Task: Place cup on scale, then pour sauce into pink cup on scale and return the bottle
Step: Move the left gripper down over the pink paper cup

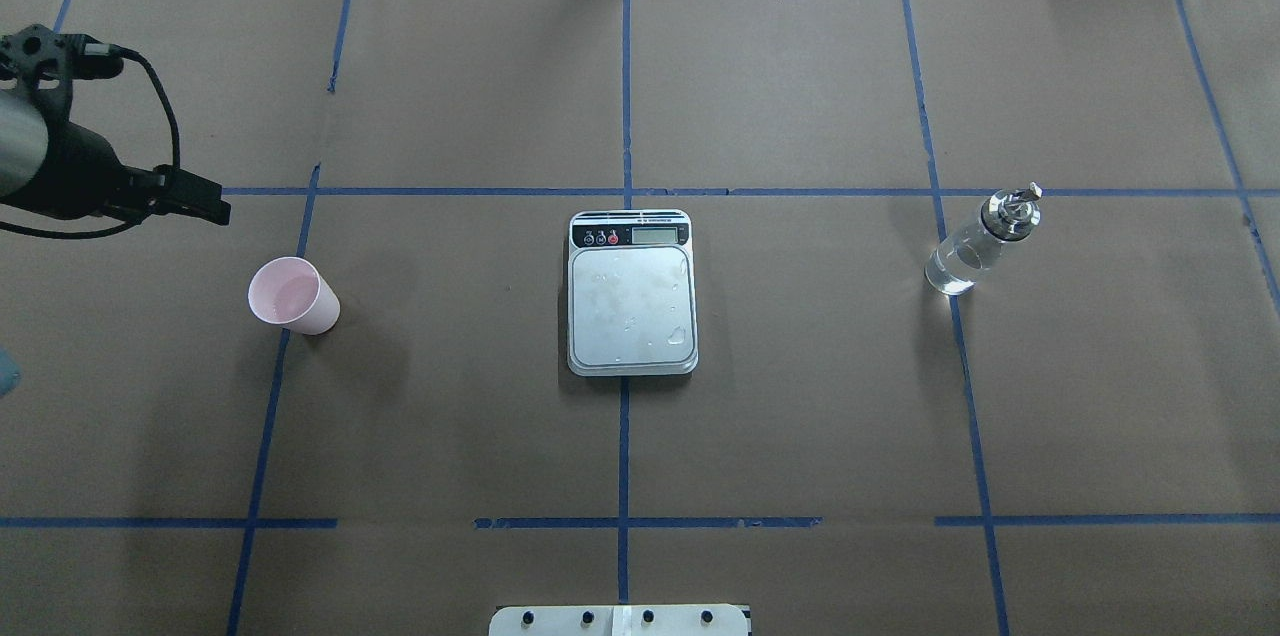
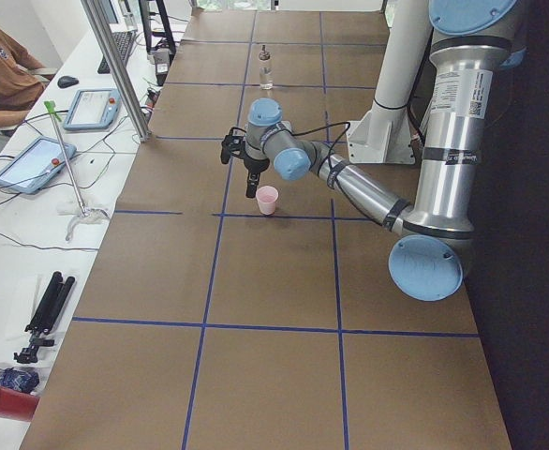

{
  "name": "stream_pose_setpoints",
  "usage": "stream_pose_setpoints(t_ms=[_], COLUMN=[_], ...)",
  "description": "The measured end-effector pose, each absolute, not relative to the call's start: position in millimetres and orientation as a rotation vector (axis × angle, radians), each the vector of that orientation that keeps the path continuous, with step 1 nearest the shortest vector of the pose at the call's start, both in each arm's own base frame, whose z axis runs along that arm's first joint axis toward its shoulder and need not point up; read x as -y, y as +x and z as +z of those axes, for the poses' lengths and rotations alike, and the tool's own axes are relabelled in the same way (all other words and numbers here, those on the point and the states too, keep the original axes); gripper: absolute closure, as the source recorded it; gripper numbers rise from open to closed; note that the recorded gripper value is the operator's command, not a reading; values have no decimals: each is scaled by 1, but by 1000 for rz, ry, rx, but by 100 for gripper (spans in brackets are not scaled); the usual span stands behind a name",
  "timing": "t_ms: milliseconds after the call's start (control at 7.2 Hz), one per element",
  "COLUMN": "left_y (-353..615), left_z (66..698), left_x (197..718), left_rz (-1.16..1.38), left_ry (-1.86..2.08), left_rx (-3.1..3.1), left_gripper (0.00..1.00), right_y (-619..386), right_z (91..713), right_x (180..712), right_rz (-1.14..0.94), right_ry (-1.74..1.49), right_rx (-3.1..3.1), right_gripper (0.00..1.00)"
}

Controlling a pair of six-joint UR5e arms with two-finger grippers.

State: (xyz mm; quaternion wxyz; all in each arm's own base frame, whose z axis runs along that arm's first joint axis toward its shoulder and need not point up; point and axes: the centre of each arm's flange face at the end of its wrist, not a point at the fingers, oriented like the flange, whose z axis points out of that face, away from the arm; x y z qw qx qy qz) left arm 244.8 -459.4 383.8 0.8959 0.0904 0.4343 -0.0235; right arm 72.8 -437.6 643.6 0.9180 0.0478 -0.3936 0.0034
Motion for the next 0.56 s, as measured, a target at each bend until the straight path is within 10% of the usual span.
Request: stream_pose_setpoints(t_ms=[556], left_y=[293], left_z=[409], left_x=[459], left_rz=[-110], left_ry=[89], left_rx=[-862], left_gripper=[0], right_y=[73], right_z=[642], right_x=[438], right_rz=[5], right_ry=[101], right_rx=[809], right_gripper=[0])
